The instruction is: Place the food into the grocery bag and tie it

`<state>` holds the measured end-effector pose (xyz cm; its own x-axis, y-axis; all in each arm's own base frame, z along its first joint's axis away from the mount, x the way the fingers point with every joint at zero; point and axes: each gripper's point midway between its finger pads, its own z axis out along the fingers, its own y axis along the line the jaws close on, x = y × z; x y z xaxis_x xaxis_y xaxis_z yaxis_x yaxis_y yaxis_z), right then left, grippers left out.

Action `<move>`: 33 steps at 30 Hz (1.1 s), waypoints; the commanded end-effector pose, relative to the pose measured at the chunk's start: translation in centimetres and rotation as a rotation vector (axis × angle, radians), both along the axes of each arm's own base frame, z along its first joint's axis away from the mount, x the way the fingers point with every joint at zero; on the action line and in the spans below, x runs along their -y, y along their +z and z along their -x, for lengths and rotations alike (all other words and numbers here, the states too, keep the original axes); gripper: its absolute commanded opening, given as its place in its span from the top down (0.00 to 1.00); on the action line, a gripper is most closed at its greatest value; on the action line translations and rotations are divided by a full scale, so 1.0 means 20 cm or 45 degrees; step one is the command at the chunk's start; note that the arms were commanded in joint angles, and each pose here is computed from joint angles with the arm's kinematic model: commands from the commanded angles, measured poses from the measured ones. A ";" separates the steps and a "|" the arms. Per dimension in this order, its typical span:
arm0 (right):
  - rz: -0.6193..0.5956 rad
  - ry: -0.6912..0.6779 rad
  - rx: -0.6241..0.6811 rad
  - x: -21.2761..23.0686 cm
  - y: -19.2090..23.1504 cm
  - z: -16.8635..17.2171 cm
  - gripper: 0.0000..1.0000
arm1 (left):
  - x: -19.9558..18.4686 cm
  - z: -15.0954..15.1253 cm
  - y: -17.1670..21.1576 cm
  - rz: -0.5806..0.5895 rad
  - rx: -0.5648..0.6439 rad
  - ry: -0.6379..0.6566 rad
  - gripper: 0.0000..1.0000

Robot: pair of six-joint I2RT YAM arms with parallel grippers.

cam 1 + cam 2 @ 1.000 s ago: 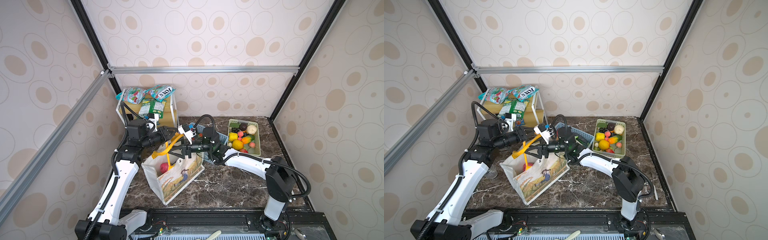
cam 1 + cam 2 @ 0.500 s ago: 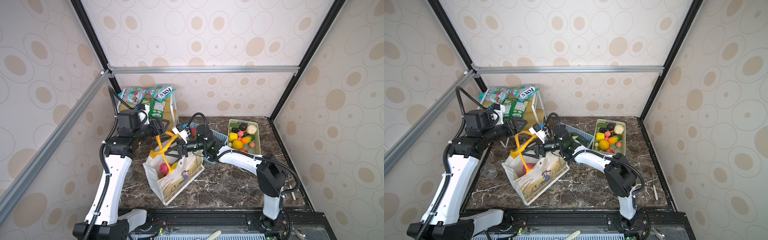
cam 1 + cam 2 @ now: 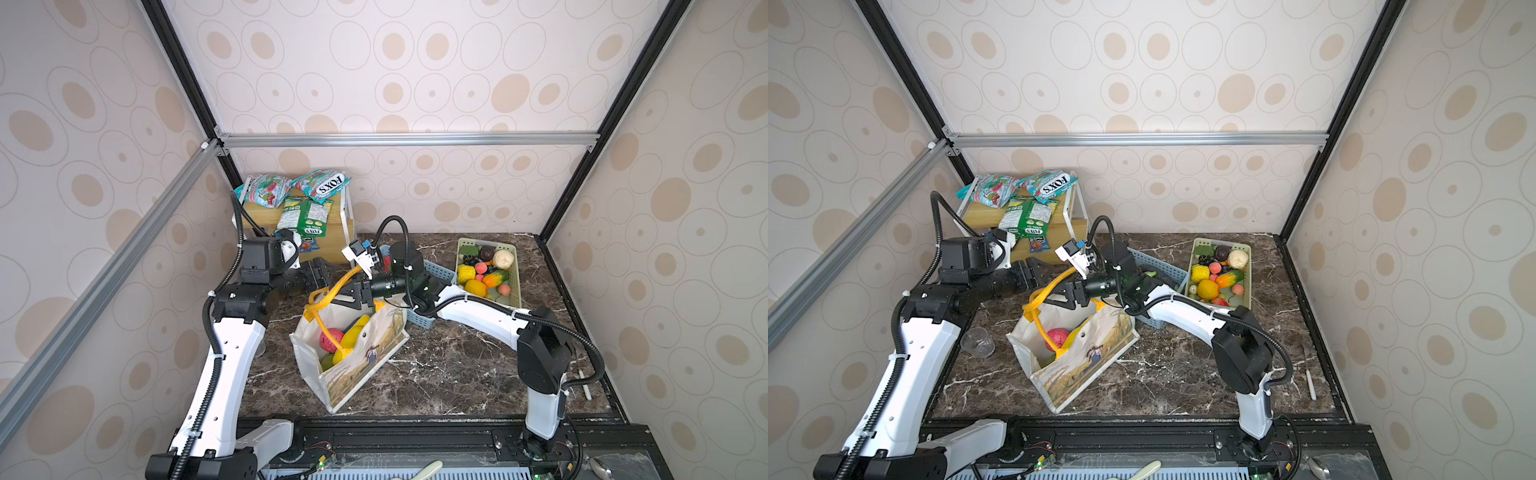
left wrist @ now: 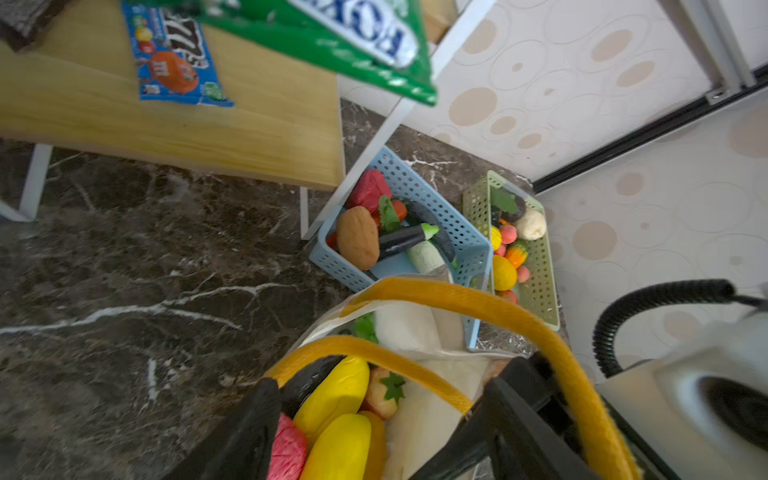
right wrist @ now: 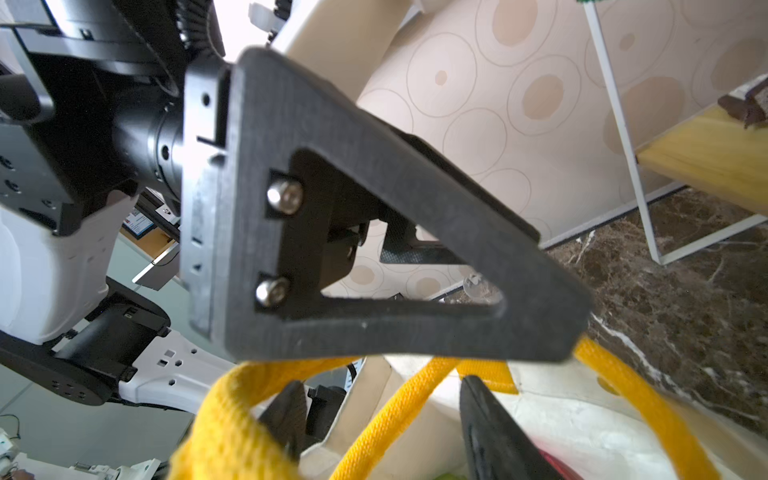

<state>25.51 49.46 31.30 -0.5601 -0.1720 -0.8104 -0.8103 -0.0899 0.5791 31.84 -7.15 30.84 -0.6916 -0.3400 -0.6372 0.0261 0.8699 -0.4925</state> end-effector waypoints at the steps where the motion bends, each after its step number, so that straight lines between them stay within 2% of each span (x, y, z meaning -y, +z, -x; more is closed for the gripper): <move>1: 0.141 0.010 -0.045 0.07 -0.08 0.01 0.39 | -0.07 0.01 -0.18 -0.089 -0.090 0.044 0.26; 5: 0.224 -0.002 -0.098 0.14 -0.14 0.01 0.41 | -0.08 -0.02 -0.32 -0.164 -0.175 0.004 0.28; 11: 0.268 -0.073 -0.103 0.21 -0.15 -0.03 0.40 | -0.05 0.00 -0.41 -0.143 -0.216 -0.031 0.47; 13: 0.286 -0.076 -0.106 0.22 -0.16 -0.03 0.40 | -0.04 -0.01 -0.40 -0.130 -0.214 -0.051 0.49; 16: 0.311 -0.087 -0.111 0.24 -0.14 -0.03 0.40 | -0.06 -0.02 -0.31 -0.146 -0.171 -0.023 0.42; 18: 0.295 -0.106 -0.110 0.25 -0.09 -0.04 0.40 | -0.04 -0.03 -0.15 -0.133 -0.073 -0.042 0.42; 21: 0.288 -0.113 -0.149 0.28 -0.02 -0.06 0.38 | 0.04 -0.04 0.15 -0.078 0.134 -0.151 0.48; 23: 0.329 -0.127 -0.211 0.30 0.00 -0.08 0.39 | 0.15 -0.01 0.30 0.016 0.259 -0.305 0.48; 26: 0.349 -0.134 -0.278 0.31 -0.01 -0.11 0.39 | 0.28 0.05 0.30 0.117 0.293 -0.485 0.42; 29: 0.318 -0.198 -0.295 0.29 0.01 -0.16 0.39 | 0.38 0.10 0.18 0.128 0.250 -0.587 0.37; 33: 0.311 -0.262 -0.353 0.28 0.00 -0.24 0.39 | 0.49 0.16 0.19 0.135 0.296 -0.682 0.32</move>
<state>29.36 43.59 31.20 -0.7592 -0.2366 -0.6063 -0.6487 0.2009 0.7340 29.48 -15.24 33.81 -0.6724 -0.1041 -0.7328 0.4655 0.7103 -0.5280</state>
